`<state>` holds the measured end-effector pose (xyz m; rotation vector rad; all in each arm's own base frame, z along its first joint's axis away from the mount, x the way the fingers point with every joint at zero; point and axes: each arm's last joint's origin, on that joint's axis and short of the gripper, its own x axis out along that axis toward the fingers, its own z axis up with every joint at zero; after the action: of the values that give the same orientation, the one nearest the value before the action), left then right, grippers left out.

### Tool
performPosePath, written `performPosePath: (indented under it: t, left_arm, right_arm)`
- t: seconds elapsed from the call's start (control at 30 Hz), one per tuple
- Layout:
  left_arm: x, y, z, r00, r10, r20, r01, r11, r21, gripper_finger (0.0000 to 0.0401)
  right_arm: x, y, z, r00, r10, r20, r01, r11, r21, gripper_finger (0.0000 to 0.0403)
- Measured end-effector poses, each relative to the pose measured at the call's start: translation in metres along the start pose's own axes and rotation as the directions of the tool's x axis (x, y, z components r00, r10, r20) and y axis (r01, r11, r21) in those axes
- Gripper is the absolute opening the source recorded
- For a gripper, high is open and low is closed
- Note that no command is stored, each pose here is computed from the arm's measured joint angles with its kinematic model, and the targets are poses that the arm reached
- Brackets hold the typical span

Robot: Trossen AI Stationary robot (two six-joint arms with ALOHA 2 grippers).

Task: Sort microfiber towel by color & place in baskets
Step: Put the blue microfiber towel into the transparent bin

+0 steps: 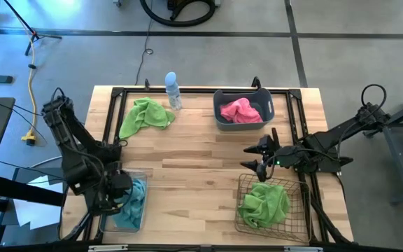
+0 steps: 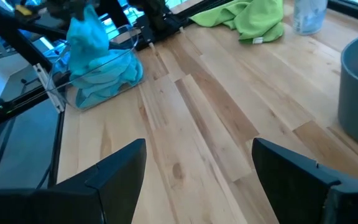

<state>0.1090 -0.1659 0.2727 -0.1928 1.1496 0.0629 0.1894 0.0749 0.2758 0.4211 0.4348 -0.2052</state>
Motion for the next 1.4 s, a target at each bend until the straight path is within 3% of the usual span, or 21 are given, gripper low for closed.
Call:
performPosePath:
  t: [0.27,0.47,0.73,1.1,1.4]
  left_arm:
    - [0.037,-0.005,-0.014,0.992,-0.124,-0.028,0.125,0.992,0.009,0.0]
    - [0.046,0.004,-0.022,0.992,-0.072,-0.105,0.083,0.991,0.106,0.0]
    - [0.058,0.008,-0.017,0.987,-0.105,-0.118,0.124,0.977,0.174,0.0]
    - [0.083,0.006,-0.009,0.99,-0.035,-0.137,0.062,0.977,0.205,0.0]
    - [0.104,-0.006,-0.017,0.982,0.007,-0.187,0.029,0.981,0.189,0.0]
  right_arm:
    - [0.0,0.0,0.0,1.0,-0.008,0.007,0.008,1.0,0.004,0.0288]
    - [0.002,-0.004,0.003,1.0,-0.026,0.013,0.026,0.999,0.036,0.0288]
    - [0.005,-0.009,0.007,0.998,-0.052,0.022,0.051,0.997,0.053,0.0288]
    - [0.007,-0.014,0.01,0.998,-0.057,0.017,0.056,0.996,0.065,0.0288]
    - [0.007,-0.013,0.009,0.999,-0.045,0.007,0.044,0.997,0.065,0.0288]
